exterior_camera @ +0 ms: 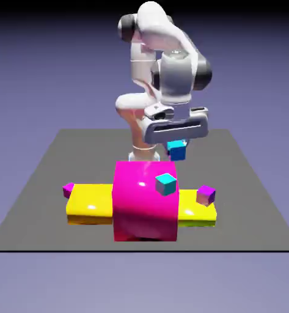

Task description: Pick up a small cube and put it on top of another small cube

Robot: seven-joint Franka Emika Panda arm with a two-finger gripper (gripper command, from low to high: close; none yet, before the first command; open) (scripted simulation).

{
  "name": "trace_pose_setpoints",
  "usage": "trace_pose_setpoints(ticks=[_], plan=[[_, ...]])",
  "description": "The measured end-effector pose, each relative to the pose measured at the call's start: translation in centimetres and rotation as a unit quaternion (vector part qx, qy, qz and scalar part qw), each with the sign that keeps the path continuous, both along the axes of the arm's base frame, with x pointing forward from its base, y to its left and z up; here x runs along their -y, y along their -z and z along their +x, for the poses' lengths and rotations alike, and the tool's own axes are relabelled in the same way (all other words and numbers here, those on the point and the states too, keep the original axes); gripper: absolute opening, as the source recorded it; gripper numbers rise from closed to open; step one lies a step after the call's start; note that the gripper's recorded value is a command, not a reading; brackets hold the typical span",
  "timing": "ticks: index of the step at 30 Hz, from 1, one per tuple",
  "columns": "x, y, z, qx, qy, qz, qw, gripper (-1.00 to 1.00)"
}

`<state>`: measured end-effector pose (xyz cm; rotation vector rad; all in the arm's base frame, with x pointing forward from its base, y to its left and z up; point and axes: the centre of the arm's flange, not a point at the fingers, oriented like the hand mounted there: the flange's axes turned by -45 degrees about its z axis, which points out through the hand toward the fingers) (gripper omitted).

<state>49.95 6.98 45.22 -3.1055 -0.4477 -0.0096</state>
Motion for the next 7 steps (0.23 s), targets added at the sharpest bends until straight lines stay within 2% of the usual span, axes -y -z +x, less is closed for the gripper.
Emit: trace_pose_setpoints(ticks=[4,5,7], plan=[[0.0,6.8,0.0,0.0,0.0,0.0,1.0,-1.0],[0.0,7.0,0.0,0.0,0.0,0.0,1.0,1.0],[0.0,7.0,0.0,0.0,0.0,-0.001,1.0,1.0]])
